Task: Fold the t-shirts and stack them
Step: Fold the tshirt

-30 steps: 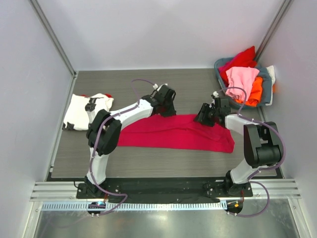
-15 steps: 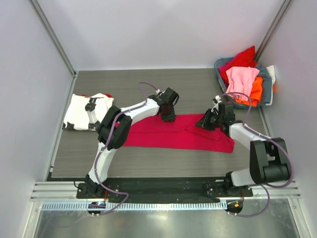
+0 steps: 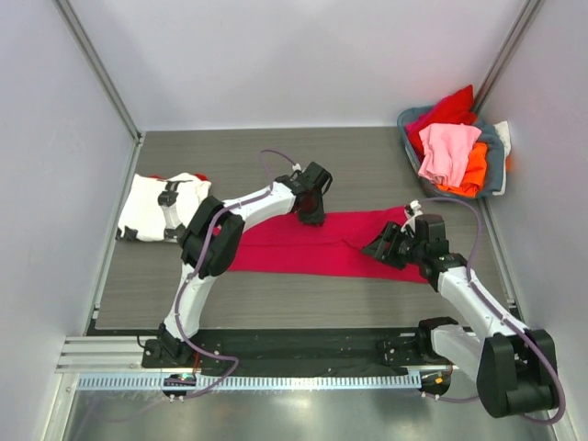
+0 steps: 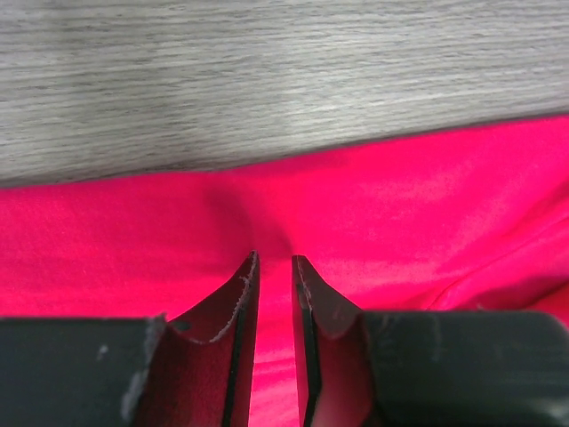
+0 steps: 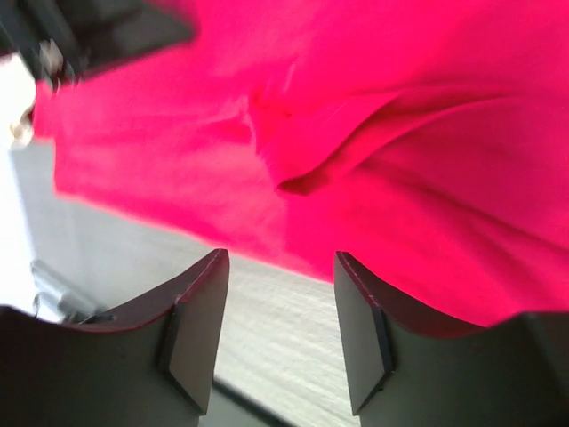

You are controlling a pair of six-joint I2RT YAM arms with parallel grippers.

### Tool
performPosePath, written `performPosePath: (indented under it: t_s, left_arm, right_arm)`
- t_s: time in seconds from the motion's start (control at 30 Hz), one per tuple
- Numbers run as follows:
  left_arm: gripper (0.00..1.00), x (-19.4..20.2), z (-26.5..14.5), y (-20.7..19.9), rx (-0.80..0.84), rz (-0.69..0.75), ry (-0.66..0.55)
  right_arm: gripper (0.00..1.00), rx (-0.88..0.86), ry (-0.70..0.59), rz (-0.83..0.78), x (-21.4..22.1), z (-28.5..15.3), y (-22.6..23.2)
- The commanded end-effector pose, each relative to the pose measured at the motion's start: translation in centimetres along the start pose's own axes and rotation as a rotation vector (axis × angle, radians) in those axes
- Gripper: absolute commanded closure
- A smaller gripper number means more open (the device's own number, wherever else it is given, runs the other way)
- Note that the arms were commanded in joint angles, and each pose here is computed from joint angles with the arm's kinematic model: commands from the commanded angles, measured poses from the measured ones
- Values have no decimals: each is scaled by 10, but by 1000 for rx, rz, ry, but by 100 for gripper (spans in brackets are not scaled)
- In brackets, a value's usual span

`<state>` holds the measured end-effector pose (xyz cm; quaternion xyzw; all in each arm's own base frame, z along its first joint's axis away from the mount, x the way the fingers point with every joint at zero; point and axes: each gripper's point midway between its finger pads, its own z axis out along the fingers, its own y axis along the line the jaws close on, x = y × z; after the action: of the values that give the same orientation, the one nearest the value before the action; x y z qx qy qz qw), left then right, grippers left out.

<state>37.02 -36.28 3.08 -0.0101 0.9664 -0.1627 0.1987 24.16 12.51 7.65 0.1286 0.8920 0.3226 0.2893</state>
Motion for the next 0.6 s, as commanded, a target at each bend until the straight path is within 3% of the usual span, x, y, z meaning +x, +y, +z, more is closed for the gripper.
performPosePath:
  t_s: [0.0, 0.17, 0.5, 0.57]
  left_arm:
    - [78, -16, -43, -29, 85, 61, -72]
    - [76, -5, -67, -61, 145, 126, -116]
    - [70, 25, -92, -104, 225, 162, -120]
    - [70, 32, -90, -110, 224, 180, -116]
  right_arm:
    - [45, 144, -152, -15, -36, -16, -9]
    - [50, 316, -291, -10, -77, -21, -29]
    - [52, 486, -280, -19, -121, 11, -56]
    - [58, 498, -261, -36, -122, 20, -63]
